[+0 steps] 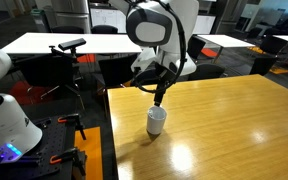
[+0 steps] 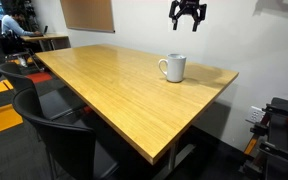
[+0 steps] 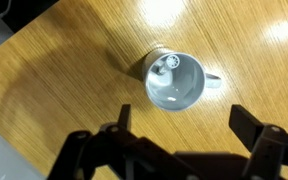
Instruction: Pick the marker in the cup and put it on the table
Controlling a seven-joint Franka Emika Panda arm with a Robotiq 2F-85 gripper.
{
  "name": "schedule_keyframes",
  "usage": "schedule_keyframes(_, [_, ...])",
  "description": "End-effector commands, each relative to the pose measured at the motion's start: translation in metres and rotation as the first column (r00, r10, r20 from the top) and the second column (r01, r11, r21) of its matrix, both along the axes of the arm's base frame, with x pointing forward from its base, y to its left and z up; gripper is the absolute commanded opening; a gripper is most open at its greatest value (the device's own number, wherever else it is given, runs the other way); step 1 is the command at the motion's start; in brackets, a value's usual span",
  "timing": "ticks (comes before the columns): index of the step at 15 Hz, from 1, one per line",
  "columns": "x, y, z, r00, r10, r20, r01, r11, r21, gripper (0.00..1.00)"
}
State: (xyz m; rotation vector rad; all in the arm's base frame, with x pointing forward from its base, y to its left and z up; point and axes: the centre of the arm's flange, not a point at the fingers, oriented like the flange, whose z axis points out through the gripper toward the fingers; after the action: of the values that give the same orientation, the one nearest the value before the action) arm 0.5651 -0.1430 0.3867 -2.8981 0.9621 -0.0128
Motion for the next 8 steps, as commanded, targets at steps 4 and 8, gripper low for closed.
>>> schedule_keyframes(4, [0.001,0.001,-0.006,1.000,0.001,-0.010,-0.001,1.000,0.001,1.00])
schedule_keyframes(8, [0.002,0.003,-0.015,1.000,0.001,-0.019,-0.001,1.000,0.006,1.00])
